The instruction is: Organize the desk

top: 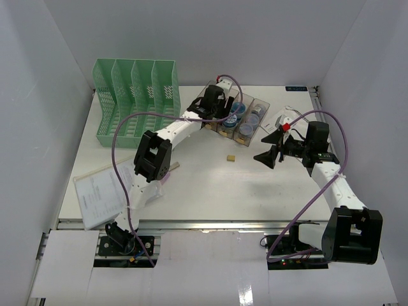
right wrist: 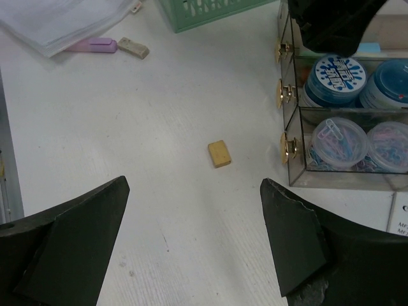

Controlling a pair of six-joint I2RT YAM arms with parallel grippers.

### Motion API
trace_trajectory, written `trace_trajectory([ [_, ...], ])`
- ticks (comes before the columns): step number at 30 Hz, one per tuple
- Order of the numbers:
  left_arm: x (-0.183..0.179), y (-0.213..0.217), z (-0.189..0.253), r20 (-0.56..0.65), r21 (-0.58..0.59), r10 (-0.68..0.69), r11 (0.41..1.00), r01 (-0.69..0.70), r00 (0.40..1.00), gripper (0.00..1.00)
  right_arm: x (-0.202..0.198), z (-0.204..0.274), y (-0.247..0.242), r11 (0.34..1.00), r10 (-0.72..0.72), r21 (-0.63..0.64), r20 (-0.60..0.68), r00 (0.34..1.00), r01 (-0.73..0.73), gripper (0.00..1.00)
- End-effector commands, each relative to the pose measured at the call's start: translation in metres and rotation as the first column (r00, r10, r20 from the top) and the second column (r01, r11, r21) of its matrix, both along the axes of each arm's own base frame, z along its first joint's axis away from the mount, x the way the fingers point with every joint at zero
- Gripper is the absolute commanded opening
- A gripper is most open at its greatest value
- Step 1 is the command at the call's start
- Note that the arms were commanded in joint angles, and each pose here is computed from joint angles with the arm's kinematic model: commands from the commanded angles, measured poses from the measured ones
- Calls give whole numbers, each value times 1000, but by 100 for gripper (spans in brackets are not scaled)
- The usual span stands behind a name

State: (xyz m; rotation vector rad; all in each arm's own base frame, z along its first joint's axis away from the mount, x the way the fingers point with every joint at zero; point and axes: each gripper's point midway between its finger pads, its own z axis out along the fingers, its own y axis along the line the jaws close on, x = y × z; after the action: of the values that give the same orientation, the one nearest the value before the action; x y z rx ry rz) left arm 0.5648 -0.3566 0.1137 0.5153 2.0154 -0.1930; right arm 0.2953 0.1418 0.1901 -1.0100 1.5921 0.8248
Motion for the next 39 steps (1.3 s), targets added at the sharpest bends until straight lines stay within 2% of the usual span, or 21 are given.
trace_trajectory([
  [1, -11, 0, 71, 71, -67, -22, 997, 27, 997, 84, -23, 2, 10, 989, 142, 36, 44, 989, -144, 90],
  [6, -51, 14, 113, 71, -108, -73, 991, 80, 995, 88, -40, -1, 21, 970, 235, 39, 76, 969, -239, 90],
  [11, -133, 52, 130, 50, -122, -166, 978, 171, 985, 91, -52, -14, 61, 923, 375, -158, 175, 910, -350, 90],
  [14, -191, 88, 127, 51, -133, -186, 972, 191, 981, 92, -63, -21, 98, 844, 513, -311, 231, 827, -437, 90],
  [16, -218, 114, 125, 66, -133, -156, 977, 164, 985, 92, -80, -30, 129, 756, 634, -377, 216, 742, -535, 90],
  [20, -270, 173, 126, 153, -148, -50, 986, 73, 987, 96, -96, -37, 176, 575, 804, -495, 195, 561, -651, 90],
  [22, -290, 209, 129, 200, -154, 54, 988, -23, 978, 98, -100, -43, 200, 475, 870, -542, 172, 462, -693, 90],
  [23, -301, 224, 134, 234, -174, 90, 984, -50, 968, 98, -101, -46, 215, 429, 895, -562, 160, 416, -708, 90],
  [25, -319, 257, 157, 322, -243, 207, 961, -131, 924, 98, -98, -69, 235, 359, 923, -579, 106, 369, -732, 90],
  [27, -332, 282, 167, 366, -311, 305, 931, -193, 879, 98, -93, -56, 263, 342, 934, -600, 134, 330, -723, 91],
  [30, -350, 314, 186, 423, -420, 430, 873, -249, 797, 98, -87, -77, 301, 306, 947, -603, 109, 303, -737, 93],
  [32, -356, 327, 190, 428, -454, 482, 846, -279, 764, 98, -81, -75, 320, 317, 945, -596, 127, 303, -738, 95],
  [34, -359, 331, 192, 428, -472, 501, 834, -287, 752, 98, -78, -92, 337, 314, 944, -584, 109, 311, -749, 97],
  [39, -353, 322, 189, 424, -445, 469, 853, -273, 775, 98, -62, -104, 366, 386, 911, -576, 113, 397, -721, 100],
])
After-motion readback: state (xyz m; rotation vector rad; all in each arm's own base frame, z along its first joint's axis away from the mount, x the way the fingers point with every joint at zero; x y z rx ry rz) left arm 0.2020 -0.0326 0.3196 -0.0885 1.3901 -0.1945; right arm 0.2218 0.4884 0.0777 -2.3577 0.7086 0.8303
